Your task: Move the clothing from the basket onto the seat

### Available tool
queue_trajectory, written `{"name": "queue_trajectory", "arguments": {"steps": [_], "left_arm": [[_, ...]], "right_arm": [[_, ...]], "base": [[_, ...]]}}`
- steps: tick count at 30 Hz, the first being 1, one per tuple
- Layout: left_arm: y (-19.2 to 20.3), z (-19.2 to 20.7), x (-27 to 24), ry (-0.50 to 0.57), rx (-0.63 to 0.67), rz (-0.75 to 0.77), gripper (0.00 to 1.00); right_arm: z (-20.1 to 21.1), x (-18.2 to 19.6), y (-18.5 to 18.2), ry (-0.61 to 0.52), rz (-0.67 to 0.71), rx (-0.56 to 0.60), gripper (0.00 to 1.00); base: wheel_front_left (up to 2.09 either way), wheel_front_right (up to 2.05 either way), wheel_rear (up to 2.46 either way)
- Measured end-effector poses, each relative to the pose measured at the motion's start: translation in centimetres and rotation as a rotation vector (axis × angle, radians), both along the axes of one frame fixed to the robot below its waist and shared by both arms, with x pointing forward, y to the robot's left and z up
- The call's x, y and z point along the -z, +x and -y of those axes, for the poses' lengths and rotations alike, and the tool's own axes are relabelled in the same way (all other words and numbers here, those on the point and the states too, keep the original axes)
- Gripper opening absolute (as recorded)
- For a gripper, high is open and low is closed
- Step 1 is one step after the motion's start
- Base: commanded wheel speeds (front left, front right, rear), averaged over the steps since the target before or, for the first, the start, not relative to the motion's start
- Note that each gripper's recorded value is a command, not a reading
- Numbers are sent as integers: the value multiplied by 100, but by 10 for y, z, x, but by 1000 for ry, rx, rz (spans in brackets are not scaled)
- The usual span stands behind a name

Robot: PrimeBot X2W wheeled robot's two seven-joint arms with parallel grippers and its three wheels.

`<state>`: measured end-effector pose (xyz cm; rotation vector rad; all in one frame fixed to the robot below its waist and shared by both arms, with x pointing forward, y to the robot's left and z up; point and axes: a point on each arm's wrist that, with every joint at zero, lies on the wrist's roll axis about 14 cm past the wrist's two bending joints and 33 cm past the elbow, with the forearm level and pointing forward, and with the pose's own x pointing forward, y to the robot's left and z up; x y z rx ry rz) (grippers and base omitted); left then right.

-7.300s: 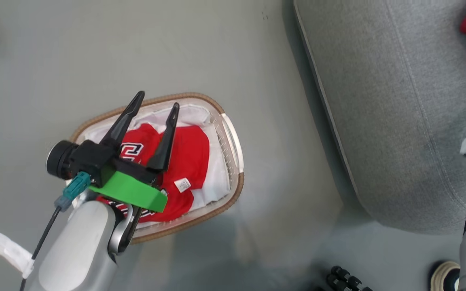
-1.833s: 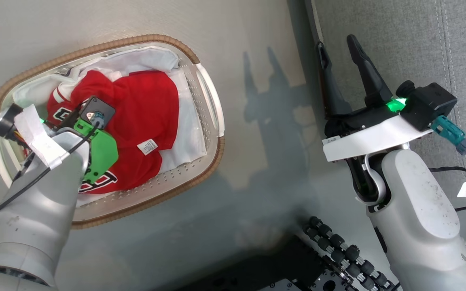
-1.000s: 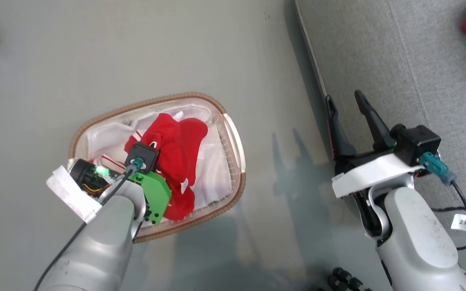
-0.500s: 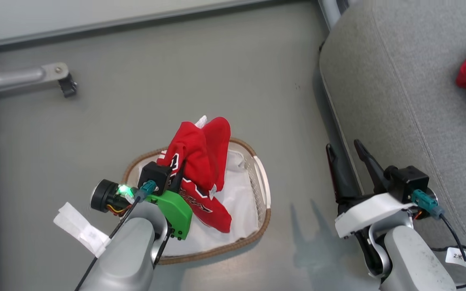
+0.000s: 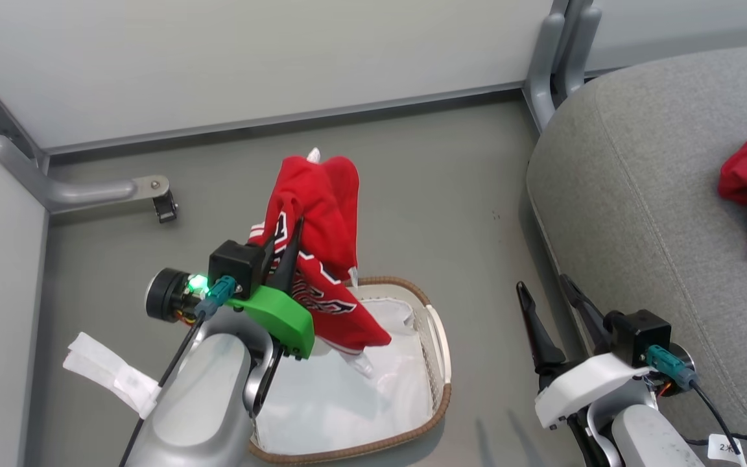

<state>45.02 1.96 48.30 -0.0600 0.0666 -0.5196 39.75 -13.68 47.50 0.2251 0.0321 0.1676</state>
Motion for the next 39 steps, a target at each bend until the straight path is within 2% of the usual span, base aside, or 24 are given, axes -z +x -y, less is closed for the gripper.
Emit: {"name": "queue_trajectory", "arguments": {"steps": [7,18,21,30,35,39], "left_arm": [[3,11,-64,-81,18,158,0],[1,21,-98,-133,34,238,0],[-1,24,-98,-136,47,238,0],[-4,26,-93,-142,54,218,0],[-5,24,-90,-147,48,208,0],[-7,22,-89,-151,45,203,0]], "right_arm": [[-1,-5,-10,2,12,-2,100],[-7,2,-22,7,-10,-18,100],[-32,-5,-20,-8,14,-99,100],[-108,-65,1,-20,188,-345,100],[-134,-96,9,-40,278,-434,100],[-143,-111,14,-57,323,-463,100]], "base": [[0,0,0],[0,0,0],[0,0,0],[0,0,0],[0,0,0],[0,0,0]]}}
